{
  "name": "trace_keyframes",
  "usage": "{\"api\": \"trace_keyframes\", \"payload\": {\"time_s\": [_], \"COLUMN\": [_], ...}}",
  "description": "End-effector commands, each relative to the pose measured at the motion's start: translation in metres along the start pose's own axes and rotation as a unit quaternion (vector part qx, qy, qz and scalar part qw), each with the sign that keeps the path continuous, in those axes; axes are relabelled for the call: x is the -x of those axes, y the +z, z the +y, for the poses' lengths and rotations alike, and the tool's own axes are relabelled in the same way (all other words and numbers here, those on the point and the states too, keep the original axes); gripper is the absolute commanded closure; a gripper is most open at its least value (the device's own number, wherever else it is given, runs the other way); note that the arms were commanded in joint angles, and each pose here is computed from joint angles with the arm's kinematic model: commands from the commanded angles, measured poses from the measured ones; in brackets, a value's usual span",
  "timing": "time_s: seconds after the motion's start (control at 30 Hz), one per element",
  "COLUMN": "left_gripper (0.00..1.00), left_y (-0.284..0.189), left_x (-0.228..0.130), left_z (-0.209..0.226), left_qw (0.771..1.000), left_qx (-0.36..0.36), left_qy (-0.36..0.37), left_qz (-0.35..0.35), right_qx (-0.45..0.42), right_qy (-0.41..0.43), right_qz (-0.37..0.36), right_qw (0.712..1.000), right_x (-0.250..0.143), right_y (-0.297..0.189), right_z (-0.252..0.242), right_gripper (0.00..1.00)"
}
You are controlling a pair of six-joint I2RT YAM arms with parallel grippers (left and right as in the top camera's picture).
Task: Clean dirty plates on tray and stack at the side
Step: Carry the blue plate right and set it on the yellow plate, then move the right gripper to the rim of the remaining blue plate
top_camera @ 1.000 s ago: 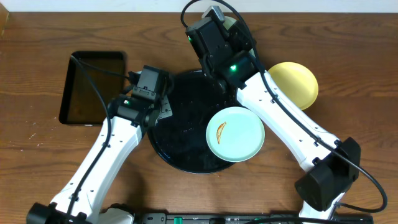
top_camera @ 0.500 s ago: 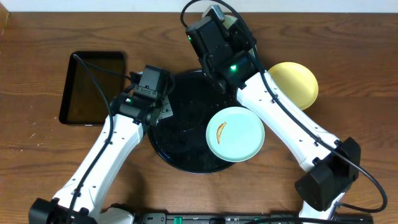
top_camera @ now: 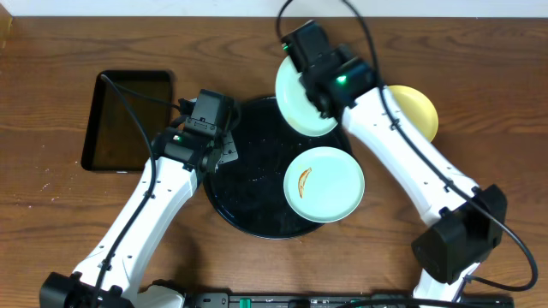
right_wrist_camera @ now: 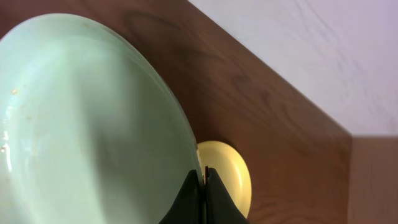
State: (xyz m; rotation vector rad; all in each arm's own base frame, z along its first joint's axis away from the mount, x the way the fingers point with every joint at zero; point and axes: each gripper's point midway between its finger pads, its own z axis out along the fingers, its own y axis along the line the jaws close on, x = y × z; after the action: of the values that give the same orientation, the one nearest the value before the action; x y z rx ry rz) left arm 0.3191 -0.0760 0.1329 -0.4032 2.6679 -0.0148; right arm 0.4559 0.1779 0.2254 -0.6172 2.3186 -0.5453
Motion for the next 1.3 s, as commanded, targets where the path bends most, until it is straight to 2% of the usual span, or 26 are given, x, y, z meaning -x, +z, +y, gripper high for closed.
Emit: {"api": "trace_keyframes", "payload": {"time_s": [0.0,0.13,0.23,0.37,0.47,0.57,0.67,0.73,0.9,1.0,1.27], "left_gripper": [0.92,0.92,0.92,0.92,0.92,0.92,0.92,0.92,0.92,0.92,0.92], "left_y": [0.003,0.003,0.003,0.003,0.003,0.003,0.003,0.003,0.003,0.003,0.003], "left_x": [-0.003,-0.001,-0.002,-0.004,-0.004,-0.004,-0.004,-0.004,-0.003,-0.003,-0.003], "left_z": [0.003,0.002,0.002,0.003,0.004,0.004,0.004,0.003,0.003,0.003,0.003], "left_qw": [1.0,1.0,1.0,1.0,1.0,1.0,1.0,1.0,1.0,1.0,1.0], "left_qx": [0.005,0.003,0.004,0.007,0.007,0.007,0.007,0.007,0.006,0.006,0.006], "left_qy": [-0.007,-0.028,-0.028,-0.026,-0.026,-0.026,-0.027,-0.027,-0.027,-0.027,-0.027], "left_qz": [0.005,0.002,0.003,0.007,0.008,0.008,0.007,0.007,0.006,0.006,0.006], "right_qx": [-0.025,-0.033,-0.059,0.078,0.175,0.223,0.204,0.154,0.122,0.124,0.141], "right_qy": [0.043,0.004,0.126,0.194,0.266,0.32,0.361,0.389,0.424,0.442,0.458], "right_qz": [-0.011,0.01,0.034,0.065,0.093,0.112,0.153,0.207,0.248,0.24,0.205], "right_qw": [0.999,0.999,0.99,0.976,0.943,0.914,0.897,0.885,0.862,0.855,0.854], "right_x": [0.004,-0.006,-0.022,-0.032,-0.046,-0.064,-0.101,-0.151,-0.206,-0.222,-0.226], "right_y": [-0.011,-0.014,-0.01,0.008,0.021,0.032,0.045,0.059,0.084,0.103,0.129], "right_z": [-0.021,-0.017,-0.035,-0.018,-0.027,-0.052,-0.085,-0.114,-0.127,-0.125,-0.109], "right_gripper": [0.99,0.99,0.99,0.99,0.99,0.99,0.99,0.99,0.99,0.99,0.99]}}
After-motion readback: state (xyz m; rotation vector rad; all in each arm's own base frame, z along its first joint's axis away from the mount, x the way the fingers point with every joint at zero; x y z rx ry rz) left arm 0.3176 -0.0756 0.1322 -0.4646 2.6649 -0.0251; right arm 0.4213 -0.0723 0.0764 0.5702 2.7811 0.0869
